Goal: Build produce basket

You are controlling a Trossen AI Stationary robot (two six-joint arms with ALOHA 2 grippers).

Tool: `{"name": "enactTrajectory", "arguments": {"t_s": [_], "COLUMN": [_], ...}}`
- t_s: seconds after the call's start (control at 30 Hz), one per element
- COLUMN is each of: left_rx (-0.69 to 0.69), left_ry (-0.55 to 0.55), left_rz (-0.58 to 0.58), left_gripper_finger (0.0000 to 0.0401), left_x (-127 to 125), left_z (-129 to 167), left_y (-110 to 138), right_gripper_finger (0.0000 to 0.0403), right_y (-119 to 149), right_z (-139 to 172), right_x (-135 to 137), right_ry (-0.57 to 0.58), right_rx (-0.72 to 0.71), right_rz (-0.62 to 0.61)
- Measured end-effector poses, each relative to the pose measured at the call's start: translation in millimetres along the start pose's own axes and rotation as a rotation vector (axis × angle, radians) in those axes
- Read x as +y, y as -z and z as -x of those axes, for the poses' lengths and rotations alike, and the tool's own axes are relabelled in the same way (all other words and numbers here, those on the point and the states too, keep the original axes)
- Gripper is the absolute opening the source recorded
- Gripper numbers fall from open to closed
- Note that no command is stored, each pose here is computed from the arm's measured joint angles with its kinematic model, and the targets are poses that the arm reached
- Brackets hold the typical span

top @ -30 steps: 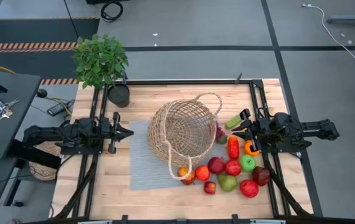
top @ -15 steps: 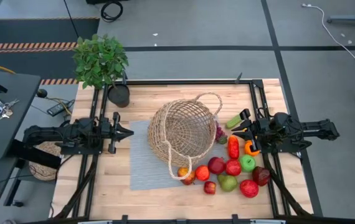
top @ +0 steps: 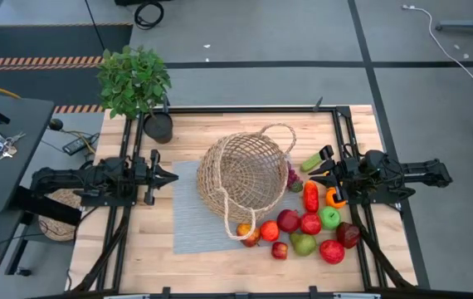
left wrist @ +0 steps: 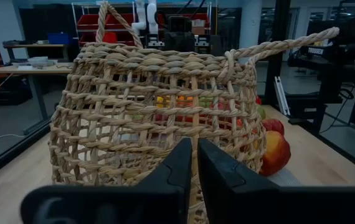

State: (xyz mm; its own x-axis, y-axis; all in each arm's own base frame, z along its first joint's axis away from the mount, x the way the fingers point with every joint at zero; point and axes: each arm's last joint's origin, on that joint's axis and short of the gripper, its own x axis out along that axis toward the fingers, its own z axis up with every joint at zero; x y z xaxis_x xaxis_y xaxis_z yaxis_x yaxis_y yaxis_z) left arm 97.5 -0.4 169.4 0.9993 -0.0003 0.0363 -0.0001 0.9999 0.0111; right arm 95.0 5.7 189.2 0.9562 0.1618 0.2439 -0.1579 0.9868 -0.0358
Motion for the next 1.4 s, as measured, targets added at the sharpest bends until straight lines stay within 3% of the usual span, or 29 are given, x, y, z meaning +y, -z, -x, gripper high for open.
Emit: {"name": "enactTrajectory", "arguments": {"t_s": [1.17,1.23,1.4], "left_rx": [-0.005,-0.008,-0.028], "left_ry": [0.000,0.007,0.016], "left_rz": [0.001,0.060,0.424], "left_gripper_finger": [0.0036,0.0033,0.0028], "left_x": [0.0,-0.2,-0.3], "left_z": [0.0,0.0,0.1], "left_y": [-0.5,-0.8,-2.9], "right_gripper_finger": [0.0062,0.0062,0.0062], "right_y": [-0.1,-0.1,-0.1], "right_z": [0.0,0.0,0.0], "right_x": [0.0,0.0,0.0], "right_ry": [0.000,0.000,0.000], "right_rx": [0.000,0.000,0.000], "right_rz": [0.000,0.000,0.000]}}
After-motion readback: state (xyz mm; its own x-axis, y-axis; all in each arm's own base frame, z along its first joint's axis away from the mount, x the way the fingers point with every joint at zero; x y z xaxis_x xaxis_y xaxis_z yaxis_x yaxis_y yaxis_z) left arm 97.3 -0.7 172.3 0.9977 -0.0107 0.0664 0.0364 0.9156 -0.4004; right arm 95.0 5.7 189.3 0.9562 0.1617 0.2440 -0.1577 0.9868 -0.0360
